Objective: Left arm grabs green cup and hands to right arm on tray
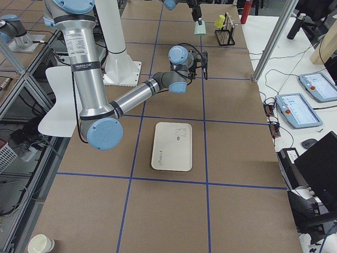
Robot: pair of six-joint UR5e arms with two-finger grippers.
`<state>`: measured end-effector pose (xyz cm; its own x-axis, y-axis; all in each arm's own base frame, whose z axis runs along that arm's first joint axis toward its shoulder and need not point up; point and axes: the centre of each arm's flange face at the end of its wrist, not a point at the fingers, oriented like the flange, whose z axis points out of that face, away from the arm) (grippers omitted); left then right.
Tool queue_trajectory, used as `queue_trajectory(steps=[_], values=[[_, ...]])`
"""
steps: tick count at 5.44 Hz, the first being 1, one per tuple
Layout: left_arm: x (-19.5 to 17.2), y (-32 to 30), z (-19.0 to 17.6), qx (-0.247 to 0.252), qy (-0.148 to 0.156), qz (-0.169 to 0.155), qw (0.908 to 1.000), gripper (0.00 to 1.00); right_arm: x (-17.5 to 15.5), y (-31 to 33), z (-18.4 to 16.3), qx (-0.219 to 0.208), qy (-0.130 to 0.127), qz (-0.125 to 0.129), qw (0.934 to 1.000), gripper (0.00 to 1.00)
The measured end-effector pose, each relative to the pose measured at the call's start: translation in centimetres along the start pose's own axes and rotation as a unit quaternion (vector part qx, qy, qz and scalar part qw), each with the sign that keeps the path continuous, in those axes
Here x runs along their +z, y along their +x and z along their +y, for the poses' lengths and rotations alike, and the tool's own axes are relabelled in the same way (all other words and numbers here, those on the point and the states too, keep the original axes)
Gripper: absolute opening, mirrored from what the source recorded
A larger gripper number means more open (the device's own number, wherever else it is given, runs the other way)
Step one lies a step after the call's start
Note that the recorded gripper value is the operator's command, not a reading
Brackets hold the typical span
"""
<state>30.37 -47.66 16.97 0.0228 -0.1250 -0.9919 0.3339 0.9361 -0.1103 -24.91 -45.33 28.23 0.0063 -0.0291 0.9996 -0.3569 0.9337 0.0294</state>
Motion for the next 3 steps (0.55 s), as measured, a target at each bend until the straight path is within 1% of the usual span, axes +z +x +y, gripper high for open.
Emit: queue_trajectory(steps=[1,2,3], values=[[0.4,0.8,2.7,-0.015,-0.041,0.048,0.9979,0.00,-0.5,-0.9,0.9,0.020,0.004,-0.051,0.9985,0.98],[0.6,1.7,5.1,-0.030,-0.076,0.083,0.9931,0.00,-1.3,-1.7,1.8,0.030,0.008,-0.106,0.9939,0.98],[0.4,2.3,6.7,-0.045,-0.108,0.110,0.9871,0.00,-1.8,-2.6,3.2,0.036,0.007,-0.169,0.9849,0.97]])
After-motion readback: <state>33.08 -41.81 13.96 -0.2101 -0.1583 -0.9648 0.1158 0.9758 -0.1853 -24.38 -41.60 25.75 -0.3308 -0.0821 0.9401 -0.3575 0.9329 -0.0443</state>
